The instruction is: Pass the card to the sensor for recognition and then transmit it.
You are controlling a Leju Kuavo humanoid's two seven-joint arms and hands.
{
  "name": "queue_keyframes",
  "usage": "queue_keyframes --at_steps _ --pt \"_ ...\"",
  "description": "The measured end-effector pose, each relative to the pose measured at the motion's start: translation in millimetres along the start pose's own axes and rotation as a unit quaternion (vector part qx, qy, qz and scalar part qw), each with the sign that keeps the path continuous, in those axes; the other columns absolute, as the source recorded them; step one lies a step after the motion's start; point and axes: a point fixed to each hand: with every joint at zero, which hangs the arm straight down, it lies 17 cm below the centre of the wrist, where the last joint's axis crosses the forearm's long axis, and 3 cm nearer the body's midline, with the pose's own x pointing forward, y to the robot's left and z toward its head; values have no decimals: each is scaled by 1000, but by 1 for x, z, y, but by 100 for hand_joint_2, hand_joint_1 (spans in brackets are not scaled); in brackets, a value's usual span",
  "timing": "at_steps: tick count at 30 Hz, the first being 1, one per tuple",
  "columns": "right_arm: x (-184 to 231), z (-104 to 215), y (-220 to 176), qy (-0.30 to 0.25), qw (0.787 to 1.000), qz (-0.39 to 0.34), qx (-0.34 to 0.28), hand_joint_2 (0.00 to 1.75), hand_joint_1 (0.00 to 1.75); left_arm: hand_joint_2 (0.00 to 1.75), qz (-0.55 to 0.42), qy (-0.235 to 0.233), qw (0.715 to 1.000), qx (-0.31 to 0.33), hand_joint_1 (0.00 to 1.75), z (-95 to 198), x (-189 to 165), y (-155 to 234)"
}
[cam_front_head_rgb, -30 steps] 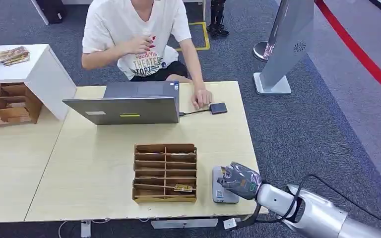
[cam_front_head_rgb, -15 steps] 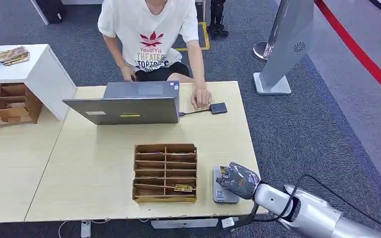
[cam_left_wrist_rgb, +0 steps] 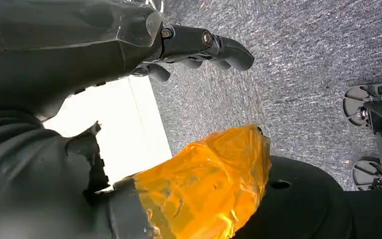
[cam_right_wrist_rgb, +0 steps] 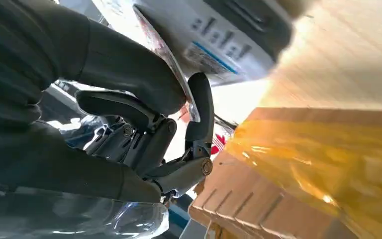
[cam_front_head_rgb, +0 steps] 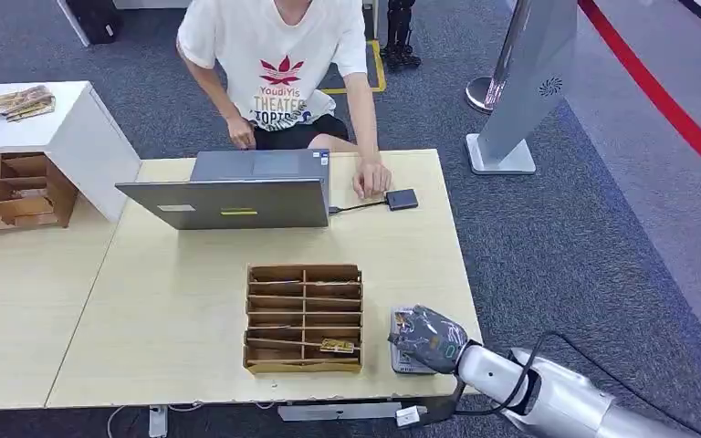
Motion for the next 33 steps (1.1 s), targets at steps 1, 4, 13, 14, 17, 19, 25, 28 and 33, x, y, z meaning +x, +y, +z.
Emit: queue_keyframes --at_steps 1,4,13,14,17,19,25,28,33 --pt "1 -1 0 0 1000 -1 -1 175 175 0 -1 0 1000 0 0 0 0 0" --pt "5 -3 -1 -1 1000 -5 -1 175 175 0 -4 0 1000 1 0 0 0 0" --pt "7 -5 0 -1 1000 -11 -1 175 175 0 -5 0 1000 0 0 0 0 0" --pt "7 -5 0 0 1000 -11 0 175 175 0 -5 0 1000 1 0 0 0 0" --pt "7 -5 1 0 1000 -11 0 175 175 0 -5 0 1000 1 0 0 0 0" --pt "7 -5 1 0 1000 -12 1 175 175 0 -5 0 1000 1 0 0 0 0" --pt "7 -5 1 1 1000 -12 1 175 175 0 -5 0 1000 1 0 0 0 0" --pt "6 -5 2 1 1000 -13 2 175 175 0 -4 0 1000 1 0 0 0 0" --pt "5 -4 3 3 1000 -14 6 175 175 0 -3 1 1000 0 0 0 0 0"
